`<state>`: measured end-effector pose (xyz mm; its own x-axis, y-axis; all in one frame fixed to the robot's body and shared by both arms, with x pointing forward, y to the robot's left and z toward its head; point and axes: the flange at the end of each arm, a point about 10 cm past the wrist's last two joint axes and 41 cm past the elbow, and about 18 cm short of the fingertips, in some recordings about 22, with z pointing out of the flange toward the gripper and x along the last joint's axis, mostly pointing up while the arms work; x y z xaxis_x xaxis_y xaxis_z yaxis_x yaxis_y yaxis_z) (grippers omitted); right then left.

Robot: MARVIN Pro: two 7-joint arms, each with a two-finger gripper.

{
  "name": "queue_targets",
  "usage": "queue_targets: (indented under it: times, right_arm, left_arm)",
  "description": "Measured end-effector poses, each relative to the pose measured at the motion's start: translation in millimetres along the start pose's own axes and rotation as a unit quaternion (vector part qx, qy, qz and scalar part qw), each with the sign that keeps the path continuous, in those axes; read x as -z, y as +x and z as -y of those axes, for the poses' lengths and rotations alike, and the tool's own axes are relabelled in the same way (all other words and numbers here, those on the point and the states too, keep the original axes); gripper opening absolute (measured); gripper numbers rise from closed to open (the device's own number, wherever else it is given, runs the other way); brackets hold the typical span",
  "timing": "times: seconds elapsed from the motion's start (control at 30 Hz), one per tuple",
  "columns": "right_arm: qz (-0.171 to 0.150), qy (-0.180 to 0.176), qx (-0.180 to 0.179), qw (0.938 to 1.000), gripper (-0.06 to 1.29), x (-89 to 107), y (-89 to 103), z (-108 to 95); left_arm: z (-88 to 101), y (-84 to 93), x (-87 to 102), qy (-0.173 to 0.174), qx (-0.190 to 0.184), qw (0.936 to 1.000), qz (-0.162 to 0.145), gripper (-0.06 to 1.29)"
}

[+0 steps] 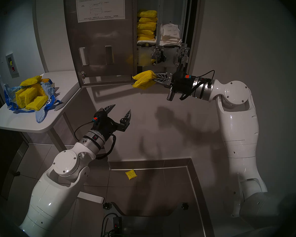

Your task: Open the dispenser door, put the pads inside, close the door

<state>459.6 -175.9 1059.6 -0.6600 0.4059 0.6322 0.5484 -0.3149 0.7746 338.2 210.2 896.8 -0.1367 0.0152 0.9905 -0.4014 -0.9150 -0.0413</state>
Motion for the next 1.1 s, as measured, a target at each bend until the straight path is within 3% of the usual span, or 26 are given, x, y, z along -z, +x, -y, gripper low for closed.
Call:
queue_targets:
  times: [0.47, 1.1]
  right_arm:
    - [0.029, -0.032, 0.066, 0.9969, -0.04, -16.5, 7.5, -13.6]
    - [0.044, -0.071, 0.111, 0.9903, -0.04, -22.7, 16.3, -33.7]
  left_arm:
    - [-6.5, 1.1, 4.6, 0.009, 0.004, 0.9999, 0.003, 1.23]
    - [-8.9, 2.2, 6.6, 0.007, 0.009, 0.9999, 0.005, 1.23]
